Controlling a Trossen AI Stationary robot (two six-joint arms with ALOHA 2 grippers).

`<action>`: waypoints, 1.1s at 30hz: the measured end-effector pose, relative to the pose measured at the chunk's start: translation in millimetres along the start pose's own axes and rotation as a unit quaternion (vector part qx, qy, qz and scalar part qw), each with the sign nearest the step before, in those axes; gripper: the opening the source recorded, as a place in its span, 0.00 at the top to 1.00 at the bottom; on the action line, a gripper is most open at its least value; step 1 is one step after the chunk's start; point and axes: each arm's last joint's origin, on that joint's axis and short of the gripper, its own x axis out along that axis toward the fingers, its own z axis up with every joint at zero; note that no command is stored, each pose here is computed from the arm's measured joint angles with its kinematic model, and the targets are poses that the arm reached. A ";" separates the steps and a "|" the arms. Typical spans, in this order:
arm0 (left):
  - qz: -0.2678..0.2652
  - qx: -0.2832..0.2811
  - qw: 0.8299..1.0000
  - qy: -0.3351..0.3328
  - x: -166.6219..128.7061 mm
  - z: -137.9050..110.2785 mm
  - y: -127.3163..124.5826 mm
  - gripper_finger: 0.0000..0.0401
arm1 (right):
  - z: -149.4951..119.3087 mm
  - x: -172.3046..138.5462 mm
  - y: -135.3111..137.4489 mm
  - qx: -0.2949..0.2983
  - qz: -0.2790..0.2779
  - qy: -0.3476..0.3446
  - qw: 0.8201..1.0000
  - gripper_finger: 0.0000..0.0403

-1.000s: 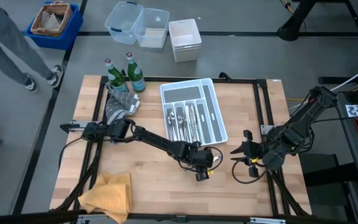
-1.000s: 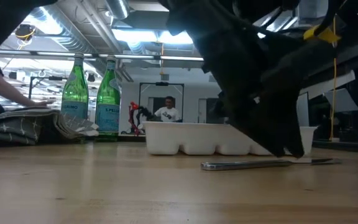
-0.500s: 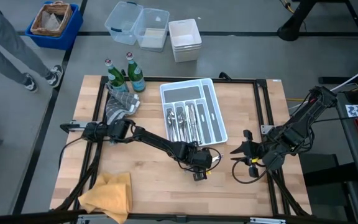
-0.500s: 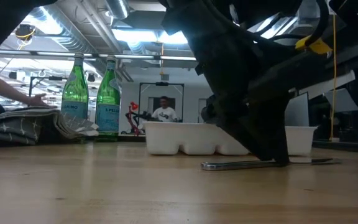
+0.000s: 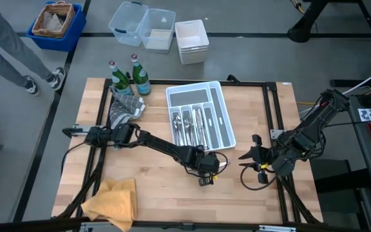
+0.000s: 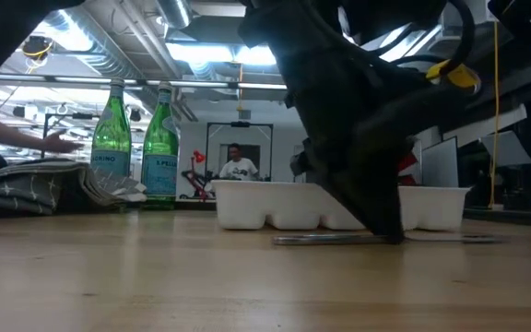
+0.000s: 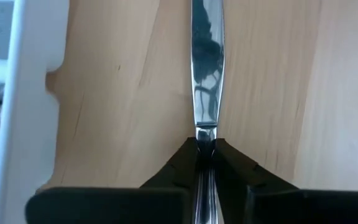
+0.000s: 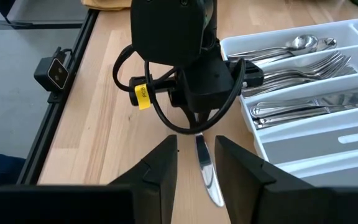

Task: Sort silverware
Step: Put the silver table knife into the silverware tray

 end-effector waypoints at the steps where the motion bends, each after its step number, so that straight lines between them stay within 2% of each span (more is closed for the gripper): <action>1: 0.000 0.002 1.000 0.004 -1.2 -0.7 0.1 0.93 | 0.0 0.0 0.0 0.000 0.000 0.000 1.000 0.73; 10: -0.004 0.021 0.999 0.039 -3.5 -11.9 -8.8 0.86 | -0.3 0.0 -0.2 -0.001 -0.001 0.001 1.000 0.73; 19: -0.005 0.008 0.998 0.065 -6.3 -20.5 -15.8 0.81 | 0.4 -1.6 -0.8 0.006 0.003 -0.002 1.000 0.73; 24: -0.010 0.009 0.997 0.075 -6.8 -21.7 -15.8 0.81 | 5.5 -17.6 -7.8 0.026 0.036 -0.030 0.999 0.73; 30: -0.025 -0.025 0.998 0.053 -3.3 -13.5 -9.8 0.81 | 6.5 -45.8 -28.0 0.031 0.044 -0.077 0.996 0.73; 33: -0.027 -0.030 0.998 0.051 -2.6 -11.7 -7.2 0.81 | 1.6 -49.7 -35.0 0.033 0.036 -0.095 0.994 0.73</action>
